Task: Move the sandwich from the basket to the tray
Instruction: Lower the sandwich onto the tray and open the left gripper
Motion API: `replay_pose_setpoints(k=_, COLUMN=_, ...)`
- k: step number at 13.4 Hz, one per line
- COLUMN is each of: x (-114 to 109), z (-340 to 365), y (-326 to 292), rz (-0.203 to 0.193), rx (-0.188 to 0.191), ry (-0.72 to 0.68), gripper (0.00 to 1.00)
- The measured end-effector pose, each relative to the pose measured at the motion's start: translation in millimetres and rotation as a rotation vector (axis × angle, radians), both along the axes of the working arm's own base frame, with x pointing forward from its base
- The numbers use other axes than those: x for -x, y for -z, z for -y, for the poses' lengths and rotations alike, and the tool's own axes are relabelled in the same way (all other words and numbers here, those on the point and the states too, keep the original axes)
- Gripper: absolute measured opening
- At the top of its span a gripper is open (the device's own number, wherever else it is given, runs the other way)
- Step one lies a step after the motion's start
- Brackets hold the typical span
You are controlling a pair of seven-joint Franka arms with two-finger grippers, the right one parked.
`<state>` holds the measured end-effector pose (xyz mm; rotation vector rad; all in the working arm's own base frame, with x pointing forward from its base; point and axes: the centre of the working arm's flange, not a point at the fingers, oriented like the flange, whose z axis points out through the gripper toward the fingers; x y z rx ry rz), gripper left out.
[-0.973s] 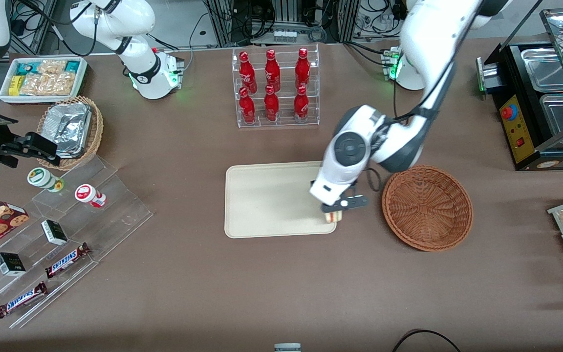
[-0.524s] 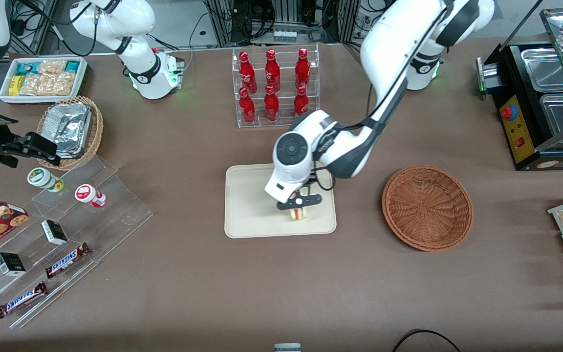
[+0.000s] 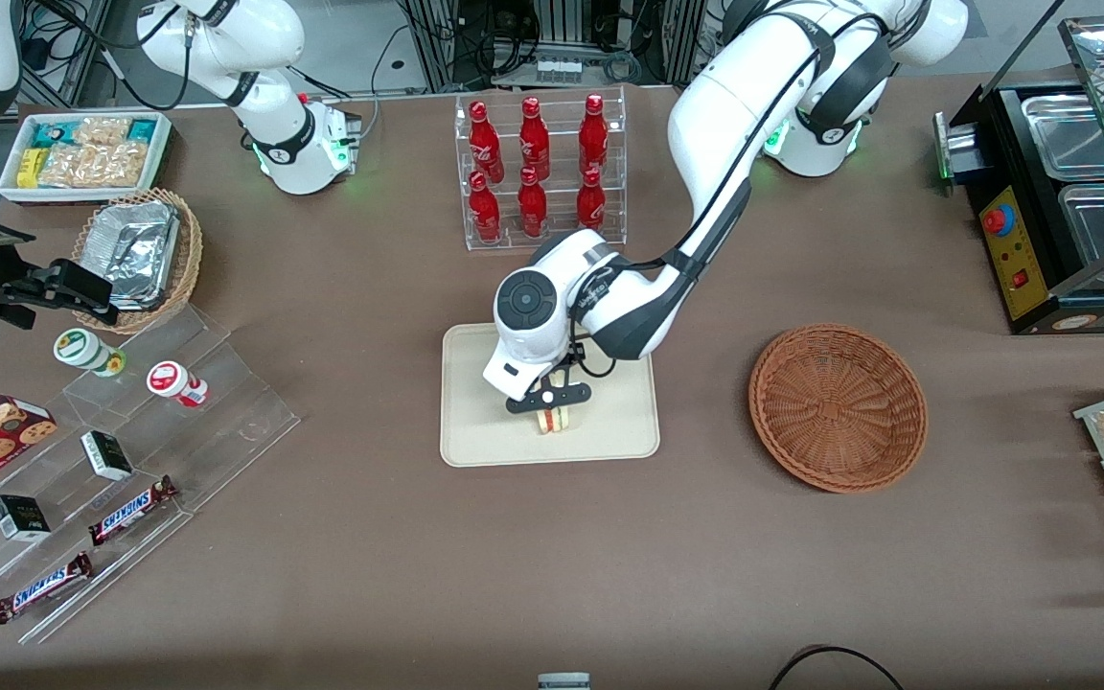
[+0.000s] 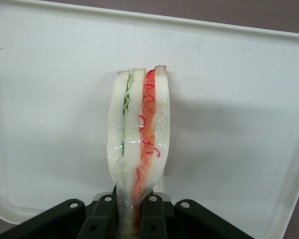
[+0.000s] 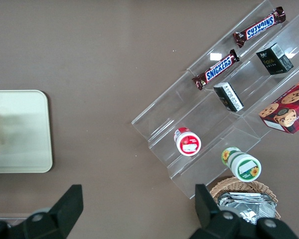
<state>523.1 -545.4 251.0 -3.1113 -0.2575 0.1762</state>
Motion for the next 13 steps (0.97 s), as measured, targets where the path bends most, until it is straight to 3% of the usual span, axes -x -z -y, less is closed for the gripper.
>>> replay_pose_setpoints(k=7, x=0, z=-1, y=8, rz=-0.007, rx=-0.010, ry=-0.025, gripper=0.16)
replay_pose_setpoints(k=8, x=0, z=-1, y=10, rz=-0.008, rx=-0.011, ry=-0.027, gripper=0.21)
replay_pose_setpoints(k=13, x=-2, z=0, y=10, rz=-0.003, rx=-0.006, ry=-0.037, gripper=0.72)
